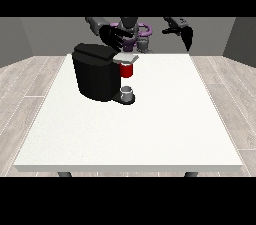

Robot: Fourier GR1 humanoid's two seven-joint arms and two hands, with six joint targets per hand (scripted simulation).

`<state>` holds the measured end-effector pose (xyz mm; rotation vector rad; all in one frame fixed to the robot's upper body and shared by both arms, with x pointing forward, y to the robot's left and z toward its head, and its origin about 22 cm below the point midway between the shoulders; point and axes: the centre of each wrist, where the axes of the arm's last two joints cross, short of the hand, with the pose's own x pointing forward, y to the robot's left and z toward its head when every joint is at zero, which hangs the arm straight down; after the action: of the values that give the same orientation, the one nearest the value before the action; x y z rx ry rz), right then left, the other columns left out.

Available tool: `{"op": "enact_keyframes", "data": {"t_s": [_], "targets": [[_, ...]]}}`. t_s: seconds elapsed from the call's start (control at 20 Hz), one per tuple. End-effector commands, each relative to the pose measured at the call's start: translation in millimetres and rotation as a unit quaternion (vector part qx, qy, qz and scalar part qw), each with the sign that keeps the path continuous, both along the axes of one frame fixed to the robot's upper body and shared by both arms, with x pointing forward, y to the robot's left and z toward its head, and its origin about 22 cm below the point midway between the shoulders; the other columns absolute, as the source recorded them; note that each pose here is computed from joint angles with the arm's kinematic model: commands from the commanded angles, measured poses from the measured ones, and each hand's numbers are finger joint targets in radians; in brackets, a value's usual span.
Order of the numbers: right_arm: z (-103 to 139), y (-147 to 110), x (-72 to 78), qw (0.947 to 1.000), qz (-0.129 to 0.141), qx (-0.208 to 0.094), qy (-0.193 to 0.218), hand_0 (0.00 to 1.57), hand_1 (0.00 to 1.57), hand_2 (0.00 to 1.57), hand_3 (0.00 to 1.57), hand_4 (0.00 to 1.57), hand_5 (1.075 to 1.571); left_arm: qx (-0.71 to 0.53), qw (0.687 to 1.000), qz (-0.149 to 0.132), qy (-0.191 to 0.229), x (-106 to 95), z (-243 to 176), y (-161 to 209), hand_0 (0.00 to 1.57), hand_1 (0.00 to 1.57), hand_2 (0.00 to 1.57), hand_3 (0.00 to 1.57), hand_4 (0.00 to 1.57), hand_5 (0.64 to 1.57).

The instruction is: Insert the coffee pod into the coffee machine and close the lid

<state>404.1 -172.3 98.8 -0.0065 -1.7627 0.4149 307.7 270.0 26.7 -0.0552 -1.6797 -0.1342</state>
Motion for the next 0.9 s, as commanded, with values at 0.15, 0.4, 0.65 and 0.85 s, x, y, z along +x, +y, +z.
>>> {"op": "enact_keyframes", "data": {"t_s": [0.15, 0.4, 0.65, 0.85], "targets": [[20, -9, 8.5, 0.9996, 0.013, -0.020, -0.015, 0.00, 0.00, 0.00, 0.00, 0.11, 1.571, -0.008, 1.000, 0.010, 0.011, -8, -14, 15, 0.00, 0.00, 0.00, 0.00, 0.12, 1.571], [21, 35, 4.7, 0.9991, 0.037, -0.004, -0.020, 0.00, 0.00, 0.00, 0.00, 0.13, 1.571, 0.000, 1.000, 0.008, -0.004, 6, 5, 11, 0.00, 0.00, 0.00, 0.00, 0.00, 1.571], [-18, 51, -24.6, 0.9951, 0.091, 0.036, -0.015, 0.00, 0.00, 0.00, 0.00, 0.26, 1.571, -0.002, 1.000, 0.028, 0.007, -11, -23, 0, 0.00, 0.00, 0.00, 0.00, 0.18, 1.571], [-65, 20, -48.9, 0.9912, 0.078, 0.107, 0.007, 0.00, 0.00, 0.00, 0.00, 0.29, 1.571, -0.014, 1.000, 0.021, 0.008, -28, -35, 1, 0.00, 0.00, 0.00, 0.00, 0.14, 1.571]]}}
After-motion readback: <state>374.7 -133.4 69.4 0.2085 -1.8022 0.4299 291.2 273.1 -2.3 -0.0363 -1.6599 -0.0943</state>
